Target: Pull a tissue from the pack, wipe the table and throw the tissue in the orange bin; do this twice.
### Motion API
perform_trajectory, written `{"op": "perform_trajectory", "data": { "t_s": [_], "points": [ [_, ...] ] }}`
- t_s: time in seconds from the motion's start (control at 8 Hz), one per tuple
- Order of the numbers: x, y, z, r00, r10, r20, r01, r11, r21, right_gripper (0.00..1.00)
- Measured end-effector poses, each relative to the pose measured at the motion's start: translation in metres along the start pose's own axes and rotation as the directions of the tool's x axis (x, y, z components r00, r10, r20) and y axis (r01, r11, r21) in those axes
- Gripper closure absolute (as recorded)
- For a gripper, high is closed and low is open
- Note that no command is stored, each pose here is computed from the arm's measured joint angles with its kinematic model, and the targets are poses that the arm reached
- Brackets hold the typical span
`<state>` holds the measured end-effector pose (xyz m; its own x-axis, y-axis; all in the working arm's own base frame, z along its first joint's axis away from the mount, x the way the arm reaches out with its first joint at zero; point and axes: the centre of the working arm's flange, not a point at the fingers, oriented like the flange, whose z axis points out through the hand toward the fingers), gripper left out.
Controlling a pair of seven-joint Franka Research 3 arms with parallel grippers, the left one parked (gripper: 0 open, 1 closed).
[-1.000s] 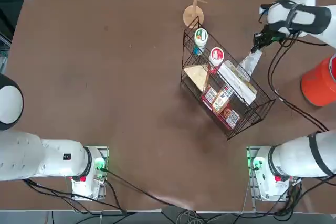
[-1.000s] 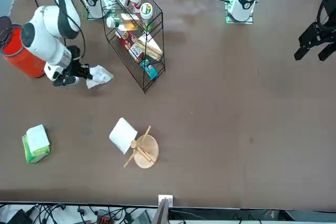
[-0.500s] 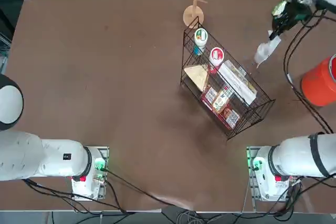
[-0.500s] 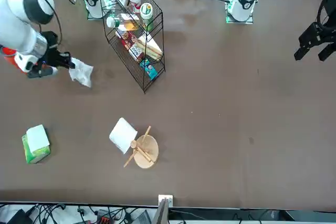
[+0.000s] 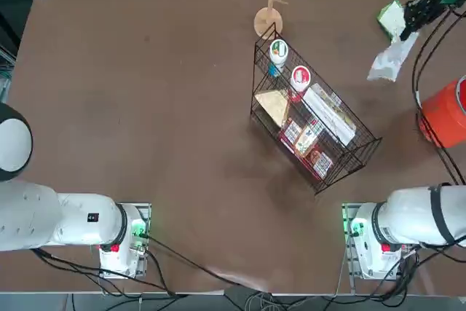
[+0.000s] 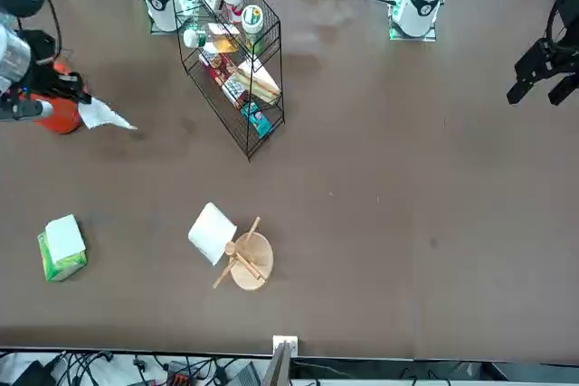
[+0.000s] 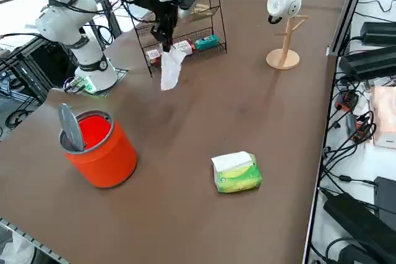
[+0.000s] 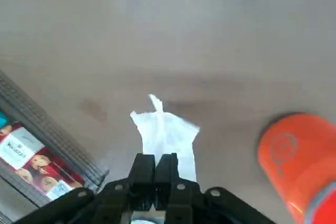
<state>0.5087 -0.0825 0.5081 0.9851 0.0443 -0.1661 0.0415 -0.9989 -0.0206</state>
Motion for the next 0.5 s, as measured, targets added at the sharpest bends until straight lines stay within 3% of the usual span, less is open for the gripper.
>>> {"op": "perform_trajectory", "data": {
  "t_s": [0.5],
  "points": [
    [-0.033, 0.083, -0.059, 0.988, 0.153, -0.015, -0.154, 0.987, -0.040, 0.98]
  ]
}}
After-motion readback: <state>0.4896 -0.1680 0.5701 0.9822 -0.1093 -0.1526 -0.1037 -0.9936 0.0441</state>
